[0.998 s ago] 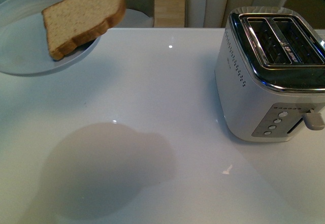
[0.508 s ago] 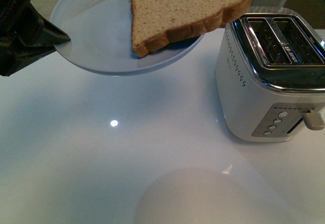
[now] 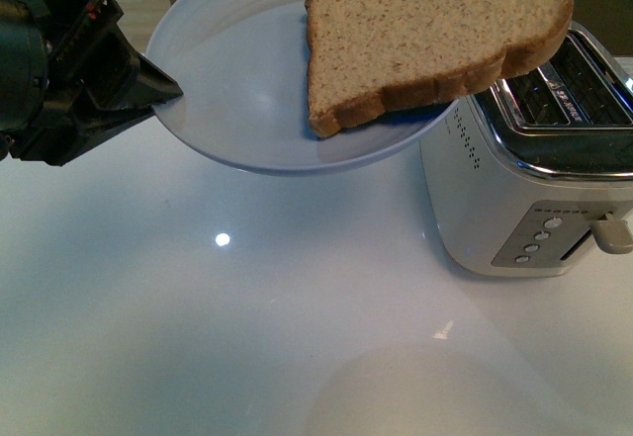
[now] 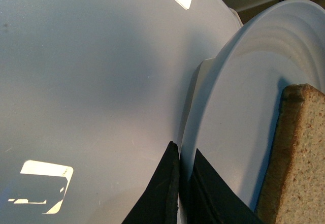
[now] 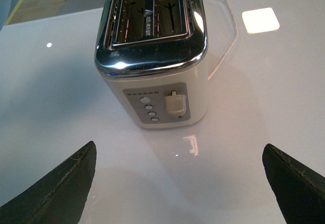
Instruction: Left arm holds plate, right arm toasts bread
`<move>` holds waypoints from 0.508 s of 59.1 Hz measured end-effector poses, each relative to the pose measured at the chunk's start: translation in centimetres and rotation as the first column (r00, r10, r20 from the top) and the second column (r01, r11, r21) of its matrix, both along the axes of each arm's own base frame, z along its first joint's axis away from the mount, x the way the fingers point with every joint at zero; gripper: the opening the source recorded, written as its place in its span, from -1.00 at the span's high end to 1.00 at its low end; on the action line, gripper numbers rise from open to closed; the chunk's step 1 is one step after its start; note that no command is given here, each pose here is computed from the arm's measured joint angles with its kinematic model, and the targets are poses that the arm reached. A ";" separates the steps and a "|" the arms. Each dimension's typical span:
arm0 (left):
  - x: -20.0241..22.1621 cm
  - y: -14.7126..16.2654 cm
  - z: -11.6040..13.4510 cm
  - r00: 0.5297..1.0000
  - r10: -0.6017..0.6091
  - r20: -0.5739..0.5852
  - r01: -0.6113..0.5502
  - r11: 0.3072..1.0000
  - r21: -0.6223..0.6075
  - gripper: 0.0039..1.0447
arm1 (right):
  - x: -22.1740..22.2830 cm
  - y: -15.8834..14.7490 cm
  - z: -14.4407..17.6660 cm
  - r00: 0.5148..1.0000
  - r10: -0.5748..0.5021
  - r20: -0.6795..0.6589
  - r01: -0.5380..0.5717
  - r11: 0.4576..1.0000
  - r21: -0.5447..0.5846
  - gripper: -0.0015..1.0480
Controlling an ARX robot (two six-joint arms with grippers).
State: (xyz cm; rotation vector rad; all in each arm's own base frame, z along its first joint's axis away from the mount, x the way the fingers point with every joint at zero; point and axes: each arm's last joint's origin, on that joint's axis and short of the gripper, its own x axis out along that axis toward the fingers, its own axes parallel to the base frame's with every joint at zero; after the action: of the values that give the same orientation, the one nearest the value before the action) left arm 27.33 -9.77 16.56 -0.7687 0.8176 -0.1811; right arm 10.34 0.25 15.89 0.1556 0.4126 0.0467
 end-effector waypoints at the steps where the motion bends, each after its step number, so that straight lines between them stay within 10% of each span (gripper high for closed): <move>1: 0.0 0.0 0.0 1.000 -0.001 0.000 0.001 1.000 0.000 0.95 | 0.1 0.0 0.1 1.000 0.004 0.003 -0.004 1.000 0.003 -0.83; 30: -0.4 -1.0 0.0 0.999 -0.040 -0.011 0.039 0.999 -0.022 0.95 | 7.2 2.3 4.1 0.978 0.196 0.074 -0.208 0.941 0.265 -0.83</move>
State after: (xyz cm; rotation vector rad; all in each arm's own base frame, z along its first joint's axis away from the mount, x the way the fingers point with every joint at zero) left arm 26.92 -10.80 16.59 -0.7748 0.8431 -0.2213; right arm 17.51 2.55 19.95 0.3825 0.3731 0.3102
